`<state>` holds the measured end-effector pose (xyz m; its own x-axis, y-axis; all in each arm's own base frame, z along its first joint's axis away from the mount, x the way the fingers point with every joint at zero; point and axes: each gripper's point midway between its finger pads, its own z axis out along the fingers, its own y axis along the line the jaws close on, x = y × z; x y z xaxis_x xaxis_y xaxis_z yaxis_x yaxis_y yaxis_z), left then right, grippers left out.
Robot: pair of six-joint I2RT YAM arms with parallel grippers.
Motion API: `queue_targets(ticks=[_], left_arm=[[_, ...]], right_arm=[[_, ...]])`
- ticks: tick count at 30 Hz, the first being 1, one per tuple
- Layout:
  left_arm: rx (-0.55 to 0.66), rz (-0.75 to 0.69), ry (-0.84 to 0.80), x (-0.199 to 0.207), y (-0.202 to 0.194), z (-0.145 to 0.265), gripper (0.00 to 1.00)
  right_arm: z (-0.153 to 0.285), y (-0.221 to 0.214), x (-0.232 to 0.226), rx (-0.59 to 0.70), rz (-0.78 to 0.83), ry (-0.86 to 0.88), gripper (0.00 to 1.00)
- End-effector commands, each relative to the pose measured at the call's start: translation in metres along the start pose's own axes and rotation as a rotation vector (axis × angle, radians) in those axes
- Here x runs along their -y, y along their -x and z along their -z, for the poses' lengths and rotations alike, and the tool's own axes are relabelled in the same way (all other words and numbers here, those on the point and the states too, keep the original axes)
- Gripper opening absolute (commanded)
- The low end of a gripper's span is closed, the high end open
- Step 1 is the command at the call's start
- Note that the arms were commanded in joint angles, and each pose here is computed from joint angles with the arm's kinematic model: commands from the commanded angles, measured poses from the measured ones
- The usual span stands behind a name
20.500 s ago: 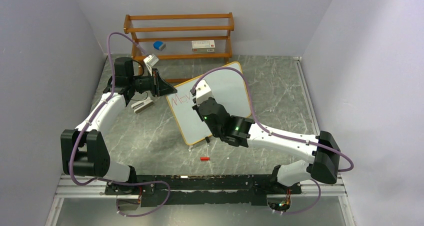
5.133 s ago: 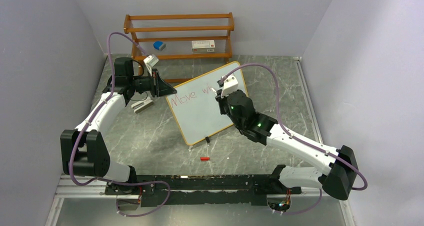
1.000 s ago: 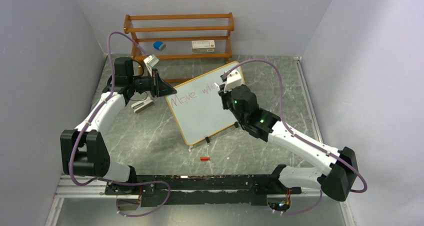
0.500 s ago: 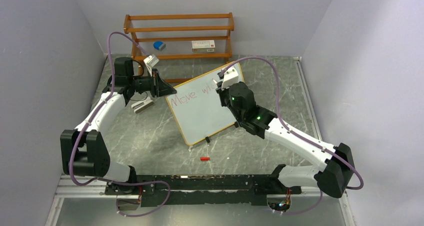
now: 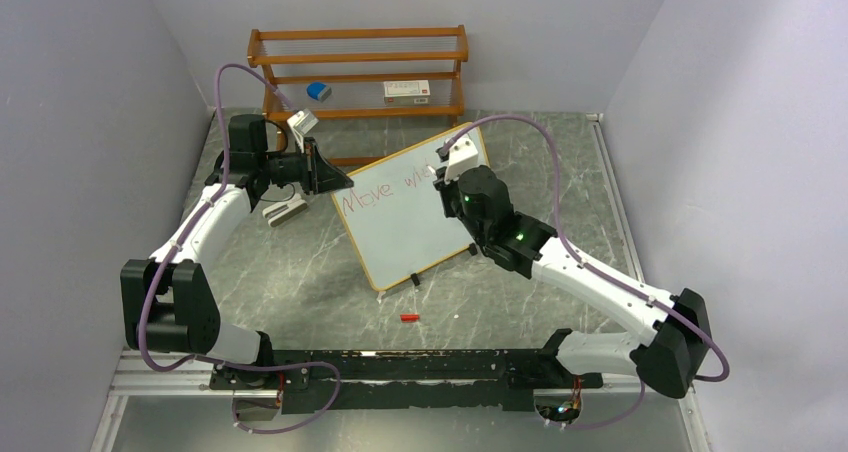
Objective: Write a sentence on the whiteboard
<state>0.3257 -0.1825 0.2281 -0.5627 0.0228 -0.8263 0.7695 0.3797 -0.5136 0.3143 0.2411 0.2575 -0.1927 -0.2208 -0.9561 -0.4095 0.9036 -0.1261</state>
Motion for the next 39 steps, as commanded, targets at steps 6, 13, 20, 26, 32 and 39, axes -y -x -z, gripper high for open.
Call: queue_targets(ticks=[6,13,20,26,32,39], left_arm=[[-0.003,-0.04,0.037,-0.012,0.0,0.002,0.05],[-0.005,-0.038,0.037,-0.012,-0.001,0.002,0.05],[-0.006,-0.04,0.038,-0.013,-0.001,0.002,0.05],[-0.006,-0.04,0.037,-0.012,-0.001,0.002,0.05],[-0.006,-0.04,0.036,-0.012,0.0,0.002,0.05],[-0.004,-0.041,0.034,-0.011,0.0,0.002,0.05]], right_arm=[[0.009,-0.022,0.004,-0.067,-0.019,0.0,0.0],[0.011,-0.031,0.001,-0.088,-0.027,0.013,0.0],[0.011,-0.029,0.002,-0.079,-0.032,0.01,0.0],[0.009,-0.02,0.004,-0.043,-0.037,-0.006,0.0],[0.005,-0.011,0.004,-0.014,-0.039,-0.011,0.0],[0.002,-0.004,0.004,0.003,-0.035,-0.015,0.0]])
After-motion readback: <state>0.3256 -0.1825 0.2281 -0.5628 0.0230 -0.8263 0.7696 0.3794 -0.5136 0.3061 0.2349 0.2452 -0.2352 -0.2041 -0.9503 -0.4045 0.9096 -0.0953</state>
